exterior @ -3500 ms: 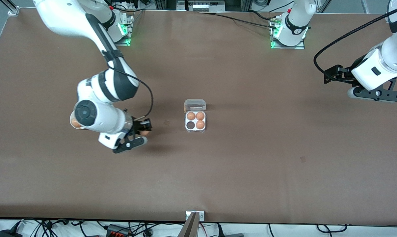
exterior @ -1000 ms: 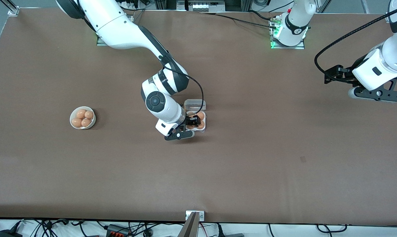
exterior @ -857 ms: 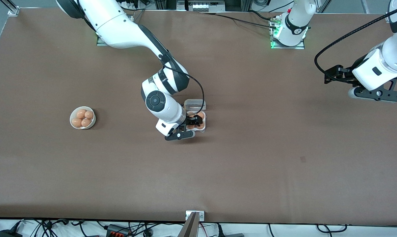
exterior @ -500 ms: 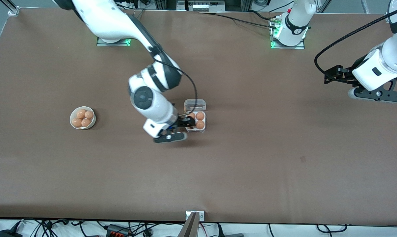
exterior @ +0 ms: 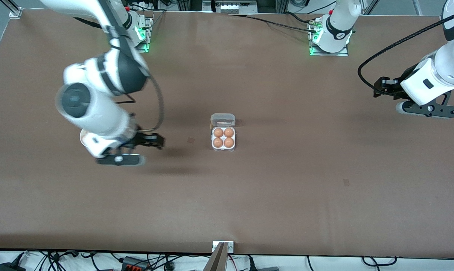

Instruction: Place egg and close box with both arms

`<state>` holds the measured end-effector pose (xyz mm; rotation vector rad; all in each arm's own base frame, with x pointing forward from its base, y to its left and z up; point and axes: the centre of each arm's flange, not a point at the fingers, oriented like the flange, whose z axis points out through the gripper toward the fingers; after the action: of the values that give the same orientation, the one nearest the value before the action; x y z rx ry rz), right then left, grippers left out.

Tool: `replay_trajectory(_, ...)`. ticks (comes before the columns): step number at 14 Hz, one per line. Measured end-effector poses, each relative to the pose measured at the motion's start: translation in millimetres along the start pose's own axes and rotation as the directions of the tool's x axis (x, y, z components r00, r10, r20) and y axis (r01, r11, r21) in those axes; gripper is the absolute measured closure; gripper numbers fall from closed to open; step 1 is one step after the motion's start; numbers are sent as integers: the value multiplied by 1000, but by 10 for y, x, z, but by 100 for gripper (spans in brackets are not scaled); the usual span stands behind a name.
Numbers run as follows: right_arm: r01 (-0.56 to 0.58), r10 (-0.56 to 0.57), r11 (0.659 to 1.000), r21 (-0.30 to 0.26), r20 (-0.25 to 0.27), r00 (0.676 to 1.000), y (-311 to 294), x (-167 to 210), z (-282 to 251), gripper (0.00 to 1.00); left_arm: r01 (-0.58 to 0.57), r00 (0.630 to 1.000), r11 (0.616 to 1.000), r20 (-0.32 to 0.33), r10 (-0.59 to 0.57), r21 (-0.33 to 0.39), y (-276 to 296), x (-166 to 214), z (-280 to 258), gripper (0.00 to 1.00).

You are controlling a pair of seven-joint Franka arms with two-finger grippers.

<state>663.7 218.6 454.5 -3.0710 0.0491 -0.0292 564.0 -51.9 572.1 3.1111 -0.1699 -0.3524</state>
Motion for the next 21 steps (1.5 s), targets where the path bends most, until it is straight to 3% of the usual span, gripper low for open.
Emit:
replay_trajectory(4, -64, 64, 998, 2, -41, 997, 710, 119, -430, 0, -6, 1000, 1000, 6, 6, 1, 24, -6, 6, 95)
replay_trajectory(5, -81, 81, 997, 1, -45, 996, 882, 141, -487, 0, -11, 1000, 1000, 17, 11, 1, 44, -17, 14, 98)
replay_trajectory(9, -143, 143, 990, -4, -55, 988, 1571, 233, -597, 0, -93, 993, 996, 71, 93, -6, 521, -100, 58, 99)
replay_trajectory(12, -164, 163, 986, -9, -47, 985, 2153, 195, -776, 0, -87, 993, 994, 78, 92, -64, 1035, -123, 115, 99)
replay_trajectory(14, -140, 140, 990, -10, -43, 989, 2453, 82, -1010, 0, -42, 997, 996, 57, 47, -80, 1326, -13, 347, 99)
replay_trajectory(17, -119, 118, 993, -13, -23, 993, 2543, -49, -1192, 0, 38, 999, 996, 15, -37, -86, 2246, 57, 919, 99)
replay_trajectory(21, -57, 57, 996, -71, -2, 998, 2466, -275, -1367, 0, 60, 998, 991, -16, -62, -117, 3414, -27, 1585, 99)
